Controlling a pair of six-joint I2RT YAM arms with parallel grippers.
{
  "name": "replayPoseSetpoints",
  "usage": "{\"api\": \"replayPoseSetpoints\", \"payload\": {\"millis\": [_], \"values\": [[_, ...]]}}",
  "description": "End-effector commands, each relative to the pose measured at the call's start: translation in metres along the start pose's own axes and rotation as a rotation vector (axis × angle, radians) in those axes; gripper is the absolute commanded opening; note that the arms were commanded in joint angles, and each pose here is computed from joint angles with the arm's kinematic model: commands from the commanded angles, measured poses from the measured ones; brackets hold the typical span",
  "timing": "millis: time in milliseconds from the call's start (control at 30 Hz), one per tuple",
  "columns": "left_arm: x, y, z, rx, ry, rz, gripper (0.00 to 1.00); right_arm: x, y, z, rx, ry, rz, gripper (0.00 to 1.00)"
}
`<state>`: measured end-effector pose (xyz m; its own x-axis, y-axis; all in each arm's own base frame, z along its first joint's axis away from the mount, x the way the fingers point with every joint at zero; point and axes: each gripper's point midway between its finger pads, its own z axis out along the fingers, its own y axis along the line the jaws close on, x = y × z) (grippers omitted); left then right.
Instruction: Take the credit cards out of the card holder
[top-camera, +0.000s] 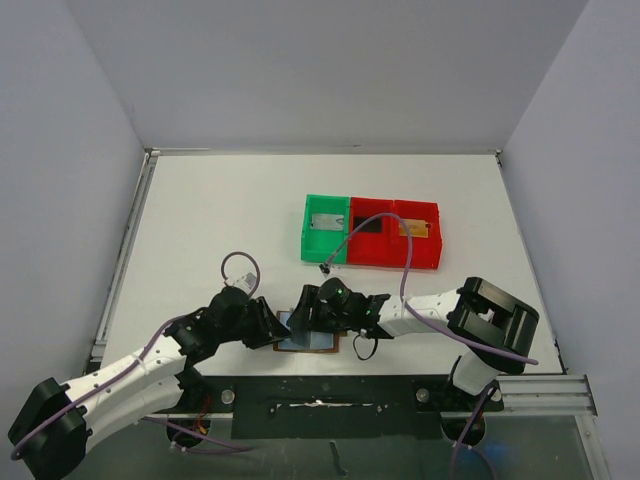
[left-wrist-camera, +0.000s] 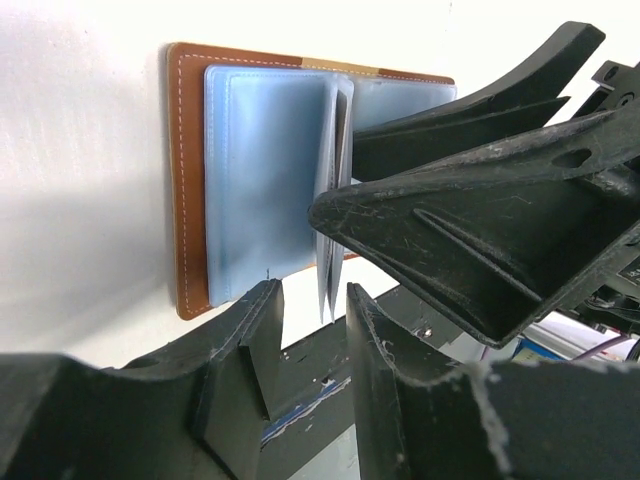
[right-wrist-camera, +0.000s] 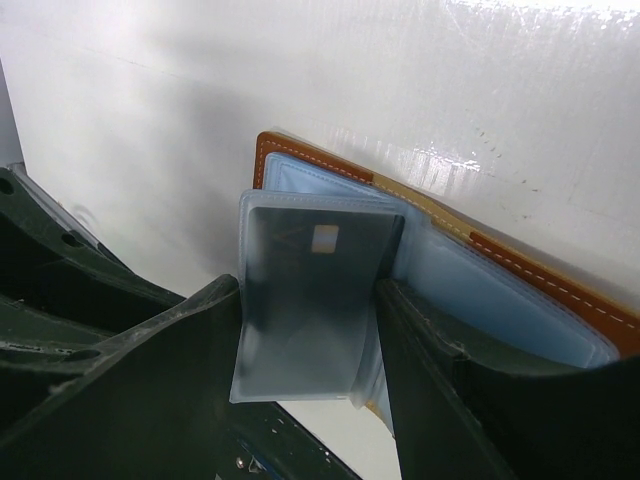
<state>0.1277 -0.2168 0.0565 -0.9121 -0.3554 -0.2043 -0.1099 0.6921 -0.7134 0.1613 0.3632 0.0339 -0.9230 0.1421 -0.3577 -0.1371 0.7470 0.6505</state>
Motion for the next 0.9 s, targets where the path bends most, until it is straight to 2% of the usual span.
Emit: {"api": "replayPoseSetpoints", "payload": {"millis": [0,867], "values": [[-0.01,-0.011,0.0,0.029,-0.047,0.008,0.31,0.013,-0.029,-0.001,0.09,0.04,-0.006,0.54],[-0.008,-0.007,0.015,0.009,-0.048,0.038,0.29,0.012,-0.02,-0.002,0.031,0.048,0.001,0.53]]}}
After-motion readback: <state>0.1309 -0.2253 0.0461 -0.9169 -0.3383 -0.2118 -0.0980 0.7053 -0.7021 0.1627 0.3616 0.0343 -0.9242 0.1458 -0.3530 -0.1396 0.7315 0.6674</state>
